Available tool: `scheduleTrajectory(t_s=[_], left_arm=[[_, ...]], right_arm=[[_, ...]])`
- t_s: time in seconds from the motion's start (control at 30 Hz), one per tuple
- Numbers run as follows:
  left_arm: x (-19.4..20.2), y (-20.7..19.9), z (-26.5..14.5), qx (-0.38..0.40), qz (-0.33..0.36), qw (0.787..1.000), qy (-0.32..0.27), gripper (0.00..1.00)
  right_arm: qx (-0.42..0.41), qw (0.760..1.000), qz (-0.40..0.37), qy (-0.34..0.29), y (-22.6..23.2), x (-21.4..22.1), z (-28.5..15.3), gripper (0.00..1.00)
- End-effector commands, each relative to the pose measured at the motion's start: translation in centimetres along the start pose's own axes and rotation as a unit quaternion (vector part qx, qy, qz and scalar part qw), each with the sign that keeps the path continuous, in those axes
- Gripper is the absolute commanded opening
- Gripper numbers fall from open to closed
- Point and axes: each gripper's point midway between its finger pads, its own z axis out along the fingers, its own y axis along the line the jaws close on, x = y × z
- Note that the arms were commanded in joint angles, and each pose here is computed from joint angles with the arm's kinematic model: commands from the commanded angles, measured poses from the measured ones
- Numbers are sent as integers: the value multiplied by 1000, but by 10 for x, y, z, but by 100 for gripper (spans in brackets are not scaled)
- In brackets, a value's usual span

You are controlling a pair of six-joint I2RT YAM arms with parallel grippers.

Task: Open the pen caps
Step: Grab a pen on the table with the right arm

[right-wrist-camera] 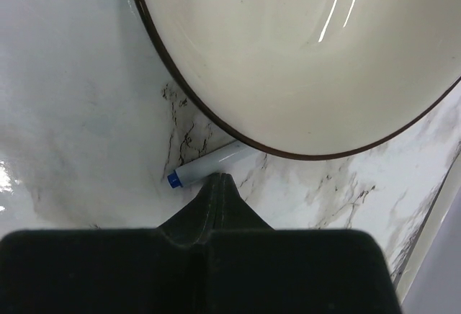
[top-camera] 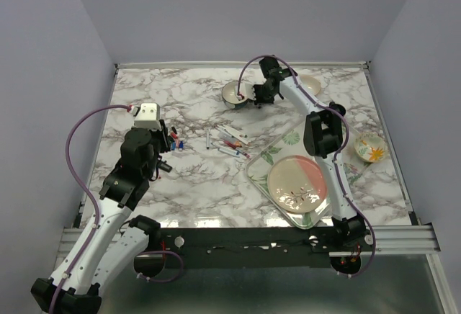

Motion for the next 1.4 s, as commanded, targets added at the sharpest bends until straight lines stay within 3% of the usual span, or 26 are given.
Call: scheduleTrajectory(t_s=[0.0,0.73,1.03,1.17,1.2,1.27,1.37], left_arm=[[-3,1,1,1,0,1000,-9,40],[-4,3,-1,-2,-1,1000,-11,40],[-7,3,-3,0,-4,1000,-17,40],[-9,3,-5,0,-5,1000,-21,40],[-10,3,-5,0,-6,1000,-23,40],[-10,3,-6,1,-6,1000,-24,40],[-12,4,-7,1,-7,1000,-28,40]], right_arm=[[-41,999,-5,-22,22,-18,1,1],[-31,999,-5,-23,20,-38,-9,2],[26,999,39,-17,3,-36,-53,9],[69,992,100,-36,-16,-46,-69,24],[85,982,163,-36,-18,-45,-71,40],[137,962,234,-30,-37,-41,-78,53],[119,947,296,-31,-31,-43,-74,53]])
